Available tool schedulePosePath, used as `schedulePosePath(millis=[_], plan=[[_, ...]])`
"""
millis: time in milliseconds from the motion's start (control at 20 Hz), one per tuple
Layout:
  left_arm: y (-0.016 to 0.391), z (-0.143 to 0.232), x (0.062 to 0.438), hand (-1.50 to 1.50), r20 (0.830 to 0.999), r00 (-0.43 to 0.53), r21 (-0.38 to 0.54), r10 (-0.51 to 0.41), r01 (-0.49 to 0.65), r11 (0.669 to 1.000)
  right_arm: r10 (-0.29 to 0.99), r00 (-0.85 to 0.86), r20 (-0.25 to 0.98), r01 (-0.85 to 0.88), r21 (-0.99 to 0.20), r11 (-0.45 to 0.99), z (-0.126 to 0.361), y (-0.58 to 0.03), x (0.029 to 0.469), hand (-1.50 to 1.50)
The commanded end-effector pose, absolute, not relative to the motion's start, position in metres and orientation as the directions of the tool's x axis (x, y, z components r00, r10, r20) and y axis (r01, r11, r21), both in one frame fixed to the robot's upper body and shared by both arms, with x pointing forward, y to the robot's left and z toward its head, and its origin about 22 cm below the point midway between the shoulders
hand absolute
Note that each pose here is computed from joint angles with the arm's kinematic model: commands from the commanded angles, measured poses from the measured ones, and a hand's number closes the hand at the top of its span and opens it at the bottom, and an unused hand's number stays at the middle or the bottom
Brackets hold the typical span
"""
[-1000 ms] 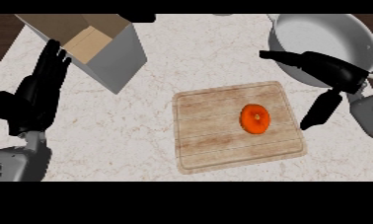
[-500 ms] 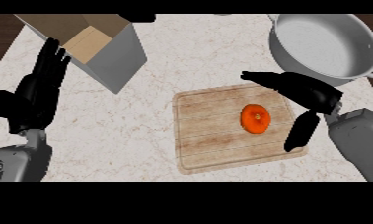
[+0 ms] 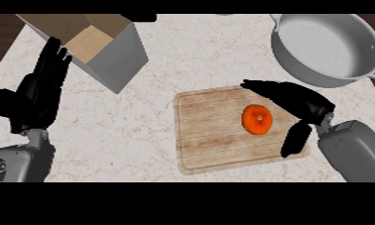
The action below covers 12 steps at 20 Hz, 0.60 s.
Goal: Pick the squash from the cutting board and place it in the pot
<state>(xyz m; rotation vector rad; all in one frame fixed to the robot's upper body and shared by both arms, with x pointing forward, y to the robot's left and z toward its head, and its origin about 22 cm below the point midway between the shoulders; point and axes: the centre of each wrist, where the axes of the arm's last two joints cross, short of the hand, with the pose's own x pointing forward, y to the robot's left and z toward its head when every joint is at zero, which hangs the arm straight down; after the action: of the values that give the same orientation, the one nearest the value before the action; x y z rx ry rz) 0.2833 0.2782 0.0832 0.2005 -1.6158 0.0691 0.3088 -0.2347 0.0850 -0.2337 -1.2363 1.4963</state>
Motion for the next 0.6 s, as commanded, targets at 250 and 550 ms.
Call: schedulePosePath(millis=[250, 550], plan=[[0.283, 0.096, 0.286, 0.0, 0.995, -0.044, 0.081, -0.089, -0.159, 0.984, 0.813, -0.362, 0.456, -0.603, -0.78, 0.17, 0.067, -0.217, 0.322, -1.5], [0.29, 0.071, 0.286, 0.0, 0.995, -0.039, 0.089, -0.096, -0.17, 0.982, 0.844, -0.33, 0.422, -0.601, -0.784, 0.156, 0.04, -0.217, 0.321, -1.5]])
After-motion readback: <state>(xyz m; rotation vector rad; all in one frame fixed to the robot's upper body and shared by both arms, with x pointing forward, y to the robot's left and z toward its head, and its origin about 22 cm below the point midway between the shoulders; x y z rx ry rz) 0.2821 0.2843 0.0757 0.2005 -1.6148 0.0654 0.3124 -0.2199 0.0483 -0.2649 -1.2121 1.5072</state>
